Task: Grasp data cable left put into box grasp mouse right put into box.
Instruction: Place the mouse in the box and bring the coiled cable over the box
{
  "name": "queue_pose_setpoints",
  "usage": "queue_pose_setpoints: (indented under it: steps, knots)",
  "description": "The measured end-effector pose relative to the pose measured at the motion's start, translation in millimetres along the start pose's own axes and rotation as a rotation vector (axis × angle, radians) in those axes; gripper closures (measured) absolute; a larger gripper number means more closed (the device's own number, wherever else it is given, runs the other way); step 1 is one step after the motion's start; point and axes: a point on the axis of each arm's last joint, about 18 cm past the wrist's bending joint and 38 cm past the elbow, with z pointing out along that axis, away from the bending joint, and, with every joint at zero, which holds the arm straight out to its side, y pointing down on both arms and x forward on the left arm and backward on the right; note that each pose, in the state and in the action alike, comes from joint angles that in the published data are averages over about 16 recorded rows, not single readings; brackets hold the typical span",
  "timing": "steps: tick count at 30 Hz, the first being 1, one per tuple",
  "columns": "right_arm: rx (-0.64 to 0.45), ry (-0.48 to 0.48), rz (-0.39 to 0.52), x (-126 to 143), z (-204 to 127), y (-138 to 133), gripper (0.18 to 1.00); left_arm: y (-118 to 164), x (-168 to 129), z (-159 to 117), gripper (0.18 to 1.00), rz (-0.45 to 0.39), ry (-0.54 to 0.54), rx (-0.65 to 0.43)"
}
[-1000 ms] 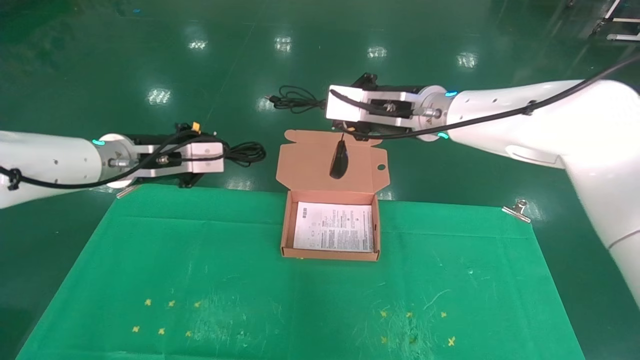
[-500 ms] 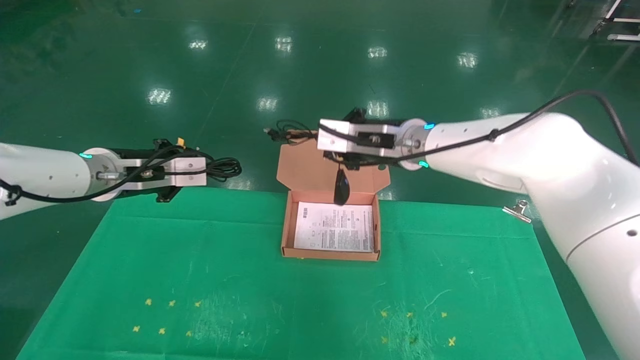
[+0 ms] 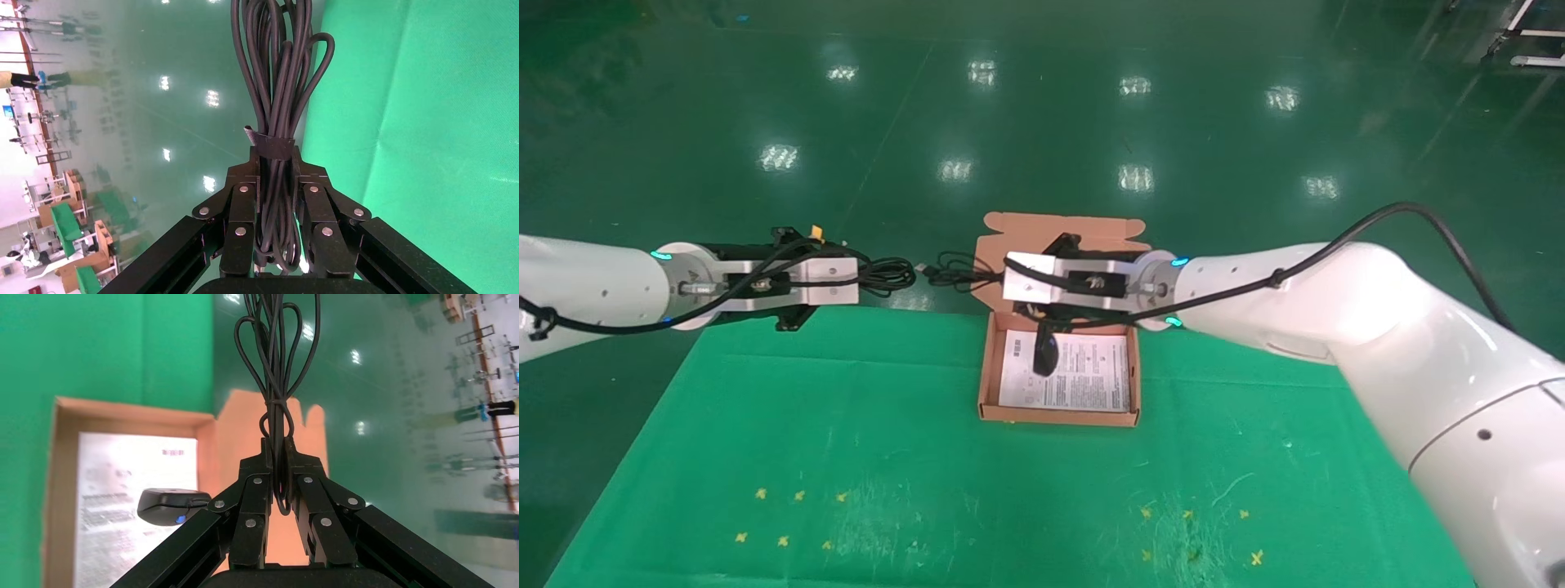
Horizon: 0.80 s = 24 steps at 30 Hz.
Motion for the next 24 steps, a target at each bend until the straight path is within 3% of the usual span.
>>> queue_pose_setpoints:
  steps: [8, 16, 24]
  knots:
    - [0.001, -0.023, 0.117, -23.4, 9.7, 4.2, 0.969, -0.1, 0.1, -0.2, 0.917, 0.000, 0.000, 0.000]
    - [-0.060, -0.043, 0.251, -45.8, 13.8, 30.2, 0.969, -0.2, 0.2, -0.2, 0.918, 0.000, 0.000, -0.001]
    - [-0.129, -0.069, 0.311, -60.0, 12.2, 53.3, 0.969, -0.1, 0.2, -0.2, 0.918, 0.000, 0.000, -0.001]
